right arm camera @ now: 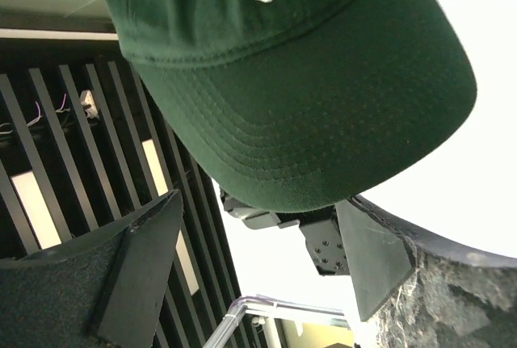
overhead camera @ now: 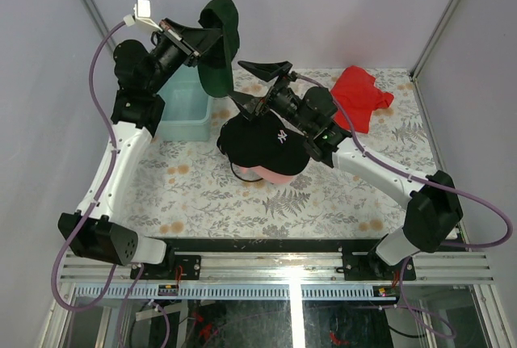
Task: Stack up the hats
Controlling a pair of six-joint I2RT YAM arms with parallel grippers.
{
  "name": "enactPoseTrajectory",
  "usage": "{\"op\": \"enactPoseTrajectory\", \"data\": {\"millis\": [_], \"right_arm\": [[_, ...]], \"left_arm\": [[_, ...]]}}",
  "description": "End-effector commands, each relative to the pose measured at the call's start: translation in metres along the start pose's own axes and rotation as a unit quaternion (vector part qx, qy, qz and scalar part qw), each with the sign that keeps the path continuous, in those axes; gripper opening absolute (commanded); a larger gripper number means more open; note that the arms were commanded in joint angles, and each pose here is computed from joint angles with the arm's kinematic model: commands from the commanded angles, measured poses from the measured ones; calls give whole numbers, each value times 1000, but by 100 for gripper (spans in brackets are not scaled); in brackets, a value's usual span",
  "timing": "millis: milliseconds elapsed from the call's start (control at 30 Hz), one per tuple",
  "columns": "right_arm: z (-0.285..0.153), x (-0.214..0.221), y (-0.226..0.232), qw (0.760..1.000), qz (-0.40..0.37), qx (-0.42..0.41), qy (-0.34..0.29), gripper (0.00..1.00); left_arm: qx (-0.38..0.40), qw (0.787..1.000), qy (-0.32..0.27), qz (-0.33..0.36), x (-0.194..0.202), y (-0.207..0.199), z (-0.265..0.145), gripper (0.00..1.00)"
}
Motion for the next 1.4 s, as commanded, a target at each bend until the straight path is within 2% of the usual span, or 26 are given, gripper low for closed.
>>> {"op": "enactPoseTrajectory", "data": {"millis": [0, 233, 367, 567, 667, 867, 1000, 1200, 1267, 1367], "right_arm": [[-1, 4, 38, 997, 54, -63, -5, 83], [-6, -9, 35, 995, 52, -67, -45, 80], [-6, -12, 38, 994, 56, -78, -52, 74], [-3, -12, 45, 993, 49, -94, -48, 50], [0, -13, 49, 993, 47, -101, -45, 30], [1, -18, 59, 992, 31, -120, -33, 0], [-5, -25, 75, 991, -31, -126, -19, 0], [-26, -28, 95, 978, -182, -102, -2, 0], [-28, -27, 93, 970, -236, -64, -3, 0], [-34, -23, 93, 951, -308, -31, -7, 0]], "left_arm": [[67, 997, -9, 29, 0, -42, -13, 0], [74, 997, -1, 20, 10, -47, -24, 0], [79, 997, 2, 17, 14, -52, -32, 0], [87, 996, 19, 3, 28, -56, -41, 0], [86, 996, 29, -4, 36, -52, -45, 0], [78, 996, 31, 1, 40, -49, -51, 0], [39, 998, 37, 21, 39, -38, -48, 0], [-33, 998, 36, 35, 37, -8, -50, 0], [-47, 998, 46, 23, 41, 3, -51, 10], [-59, 996, 59, -16, 47, 17, -52, 35]]}}
Point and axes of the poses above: each gripper's point midway between its finger pads, its own z axis out along the fingers, its own y axis along the line the jaws close on, x = y × z, the point moved 2 cm from there along -z, back along the fingers, and after that the axes turned 8 degrees about -z, right-handed, at the moved point
